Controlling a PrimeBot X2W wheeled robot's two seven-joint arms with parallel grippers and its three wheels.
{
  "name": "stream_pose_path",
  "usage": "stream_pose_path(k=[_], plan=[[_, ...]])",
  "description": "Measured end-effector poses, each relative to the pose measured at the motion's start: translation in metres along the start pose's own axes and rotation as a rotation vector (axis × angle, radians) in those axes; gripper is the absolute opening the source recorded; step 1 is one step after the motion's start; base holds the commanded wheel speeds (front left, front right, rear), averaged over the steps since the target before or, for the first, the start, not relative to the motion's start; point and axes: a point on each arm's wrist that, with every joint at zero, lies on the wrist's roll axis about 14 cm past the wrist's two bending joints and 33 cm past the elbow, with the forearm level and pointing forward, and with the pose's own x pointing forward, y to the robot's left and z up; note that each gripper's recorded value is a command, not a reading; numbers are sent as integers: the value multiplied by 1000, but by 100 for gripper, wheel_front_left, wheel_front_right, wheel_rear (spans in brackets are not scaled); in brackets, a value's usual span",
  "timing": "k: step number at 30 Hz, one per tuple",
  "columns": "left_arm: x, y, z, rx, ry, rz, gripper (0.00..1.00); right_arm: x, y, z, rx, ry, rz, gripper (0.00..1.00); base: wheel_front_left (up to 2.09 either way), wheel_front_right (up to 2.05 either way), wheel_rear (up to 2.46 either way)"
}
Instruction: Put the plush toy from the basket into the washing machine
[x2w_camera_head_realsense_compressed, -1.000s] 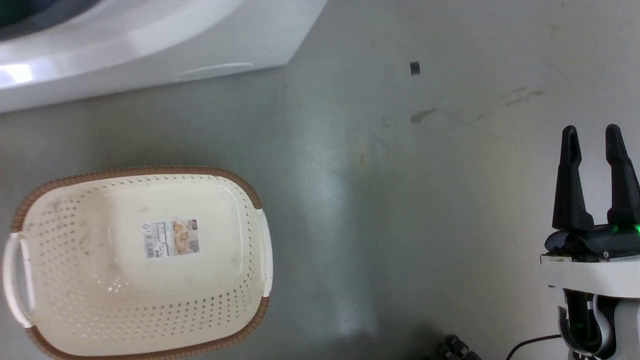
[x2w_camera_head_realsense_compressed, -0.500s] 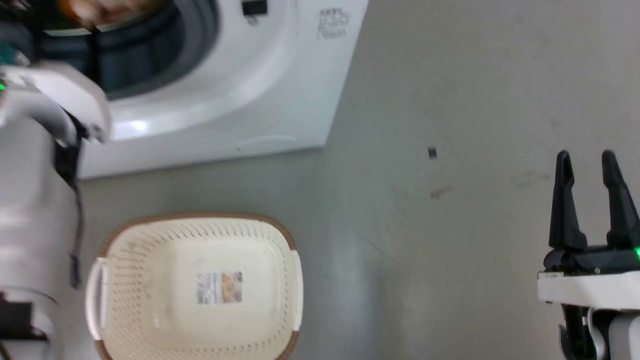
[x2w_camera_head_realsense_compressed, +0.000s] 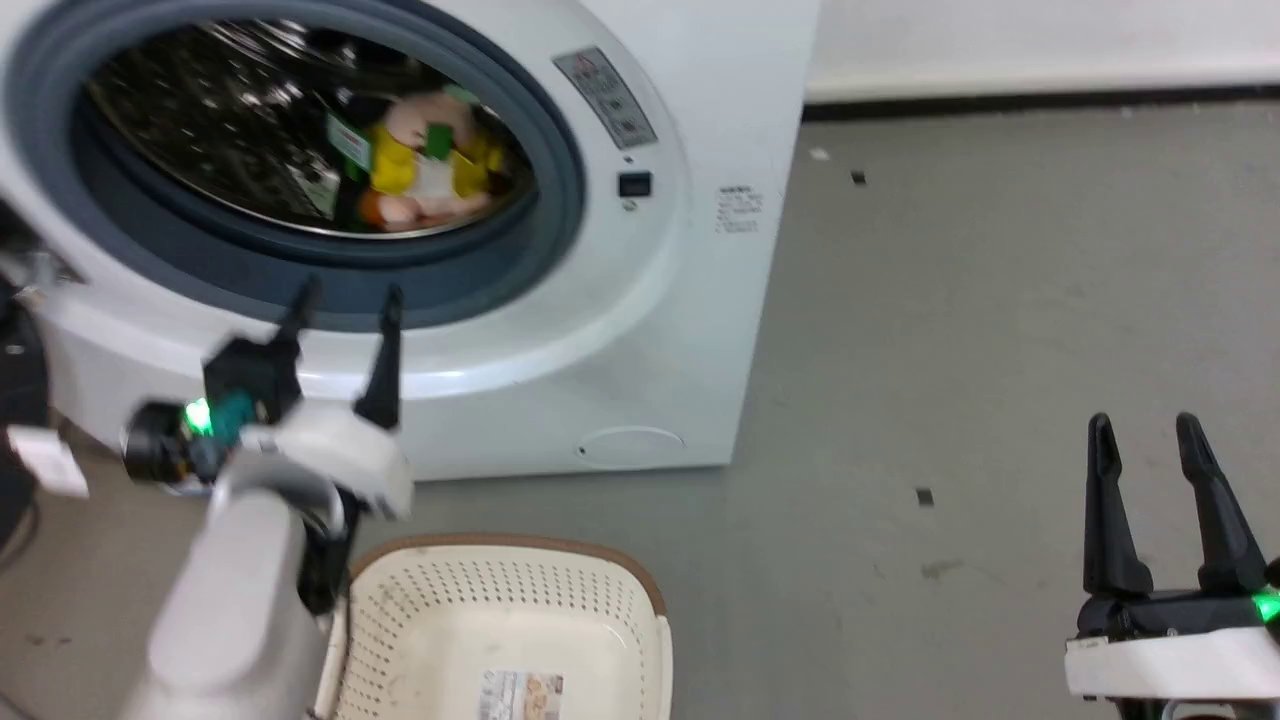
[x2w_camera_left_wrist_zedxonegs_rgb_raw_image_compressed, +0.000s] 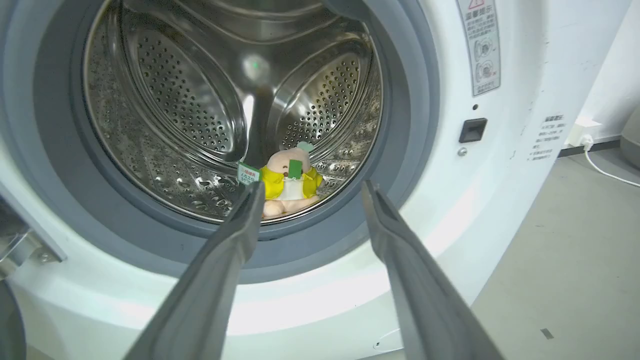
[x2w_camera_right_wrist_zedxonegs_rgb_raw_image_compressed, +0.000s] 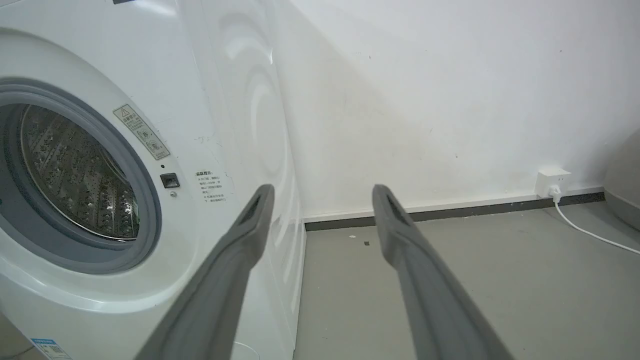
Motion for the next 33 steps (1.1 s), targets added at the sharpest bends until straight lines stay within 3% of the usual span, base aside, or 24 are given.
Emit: stream_pose_path(k=[7, 13, 24, 25, 33], plan=[[-72, -9, 11, -59, -79, 64, 100, -8, 16, 9, -10, -18, 53, 100, 0, 0, 0], [-131, -24, -4, -67, -49, 127, 100, -16, 27, 13, 1, -27, 83, 100, 0, 0, 0], [-157, -27, -14, -102, -22, 164, 100, -25, 32, 8, 14, -4, 99, 100, 0, 0, 0], [-157, -28, -15, -106, -20, 159, 0, -25, 32, 8, 14, -3, 99, 0, 0, 0, 0], [-157, -29, -15, -109, -15, 157, 0, -25, 32, 8, 14, -3, 99, 0, 0, 0, 0]])
